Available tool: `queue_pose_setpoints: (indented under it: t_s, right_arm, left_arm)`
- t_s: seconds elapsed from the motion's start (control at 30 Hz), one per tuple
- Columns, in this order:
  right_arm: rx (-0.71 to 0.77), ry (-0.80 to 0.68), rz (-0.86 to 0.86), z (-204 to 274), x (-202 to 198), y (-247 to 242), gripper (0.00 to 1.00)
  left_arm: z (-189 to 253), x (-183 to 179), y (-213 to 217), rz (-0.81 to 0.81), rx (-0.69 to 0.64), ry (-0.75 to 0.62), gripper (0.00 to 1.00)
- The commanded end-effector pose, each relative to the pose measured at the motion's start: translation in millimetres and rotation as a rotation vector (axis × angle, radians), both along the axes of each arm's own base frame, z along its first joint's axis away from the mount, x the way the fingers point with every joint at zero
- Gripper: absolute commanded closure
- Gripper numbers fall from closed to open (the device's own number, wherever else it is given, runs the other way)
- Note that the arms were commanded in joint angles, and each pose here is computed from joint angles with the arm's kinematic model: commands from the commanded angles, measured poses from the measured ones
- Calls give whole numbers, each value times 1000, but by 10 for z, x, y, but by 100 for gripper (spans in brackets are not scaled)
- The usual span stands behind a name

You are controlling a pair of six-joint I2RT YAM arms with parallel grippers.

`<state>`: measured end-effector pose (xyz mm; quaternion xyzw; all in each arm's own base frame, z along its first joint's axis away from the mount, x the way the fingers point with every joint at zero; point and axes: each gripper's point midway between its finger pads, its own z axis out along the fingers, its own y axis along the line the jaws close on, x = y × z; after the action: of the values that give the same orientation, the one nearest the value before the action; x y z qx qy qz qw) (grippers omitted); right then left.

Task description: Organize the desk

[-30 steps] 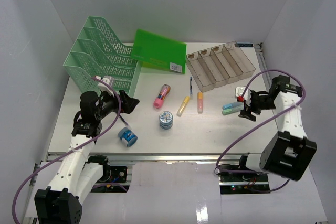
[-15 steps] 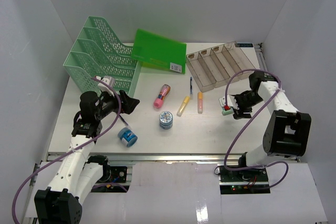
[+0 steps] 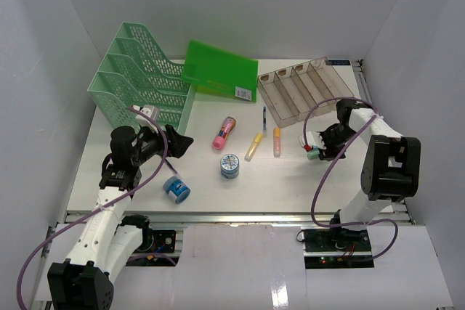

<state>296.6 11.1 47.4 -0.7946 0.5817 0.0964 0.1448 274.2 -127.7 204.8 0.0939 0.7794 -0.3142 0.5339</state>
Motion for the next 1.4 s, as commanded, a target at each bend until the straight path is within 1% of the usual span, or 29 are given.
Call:
queue_pose_setpoints:
  t_s: [0.0,0.63,0.67,0.93,1.07,1.17,1.27,1.37]
  right_arm:
    - [-44,-4,-25,-36,110,-58,40]
    - [-120,15,-40,-256,169,-80,44]
    - [-121,18,-19,-265,154,-13,44]
    - [-129,48,4,-360,26,38,50]
    - [-132,62,4,-384,-20,51,58]
    - [-135,74,2,-388,-69,45,70]
    - [-136,79,6,-385,-126,42,79]
    - [-98,61,7,-254,-167,110,85]
  left_arm:
    - [196,38,-7,-8,-1,-56,2]
    - [166,51,3,-2,5,-47,2]
    - [163,54,5,-1,5,-46,2]
    - [165,58,7,1,5,-45,2]
    - [159,61,12,4,6,-43,2]
    - [154,62,13,5,7,-41,2]
    - [151,61,15,6,7,-41,2]
    - [150,59,16,6,7,-40,2]
